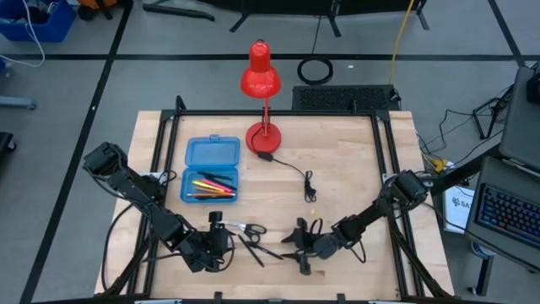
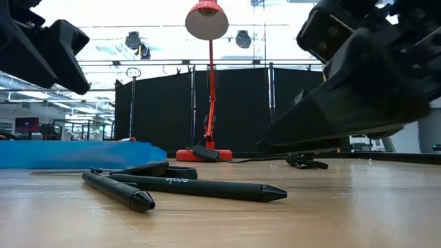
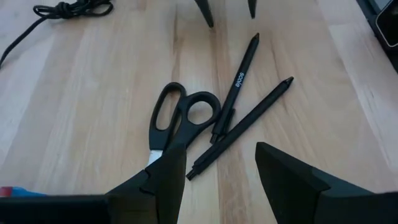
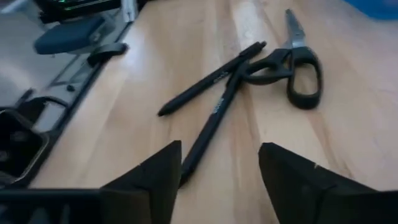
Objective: Pick & place school supplies into a supply box
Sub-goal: Put the black pen into the blue supply box
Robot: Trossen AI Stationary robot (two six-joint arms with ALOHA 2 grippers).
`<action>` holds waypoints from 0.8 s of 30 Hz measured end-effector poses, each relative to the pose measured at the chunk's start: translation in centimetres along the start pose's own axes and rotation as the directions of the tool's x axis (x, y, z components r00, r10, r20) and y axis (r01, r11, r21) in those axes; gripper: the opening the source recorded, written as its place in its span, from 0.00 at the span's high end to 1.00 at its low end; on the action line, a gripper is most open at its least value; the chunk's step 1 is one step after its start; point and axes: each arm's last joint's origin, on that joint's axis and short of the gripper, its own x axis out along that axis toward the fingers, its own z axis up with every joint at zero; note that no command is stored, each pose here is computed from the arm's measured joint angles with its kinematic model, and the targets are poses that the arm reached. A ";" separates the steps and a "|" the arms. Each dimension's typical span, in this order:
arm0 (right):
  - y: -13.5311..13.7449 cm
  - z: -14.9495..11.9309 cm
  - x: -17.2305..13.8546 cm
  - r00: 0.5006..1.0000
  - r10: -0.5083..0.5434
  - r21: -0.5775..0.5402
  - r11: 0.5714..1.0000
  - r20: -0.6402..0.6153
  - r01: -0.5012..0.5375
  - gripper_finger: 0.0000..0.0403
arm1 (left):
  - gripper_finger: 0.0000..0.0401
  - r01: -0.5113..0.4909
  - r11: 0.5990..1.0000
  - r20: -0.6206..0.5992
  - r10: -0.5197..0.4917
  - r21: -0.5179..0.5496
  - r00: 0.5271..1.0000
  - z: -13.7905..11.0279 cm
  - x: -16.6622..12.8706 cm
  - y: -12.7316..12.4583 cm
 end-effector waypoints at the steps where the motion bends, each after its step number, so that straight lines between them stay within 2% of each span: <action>1: 0.2 -0.1 0.2 1.000 -0.014 -0.004 1.000 0.003 0.014 0.48 | 0.50 -0.002 1.000 0.001 0.002 0.000 1.000 0.0 0.0 0.0; 5: 1.2 -0.4 1.8 1.000 -0.030 -0.044 0.999 -0.001 0.030 0.45 | 0.50 -0.007 1.000 0.004 0.007 -0.004 1.000 0.0 0.0 0.0; 11: 1.9 -1.1 3.9 0.999 -0.038 -0.085 0.996 -0.025 0.036 0.46 | 0.50 -0.007 1.000 0.004 0.007 -0.005 1.000 0.0 0.0 0.0; 24: 0.0 -2.1 3.4 0.994 -0.107 -0.055 0.993 -0.038 0.105 0.57 | 0.50 -0.022 1.000 0.012 0.022 0.000 1.000 0.0 0.0 0.1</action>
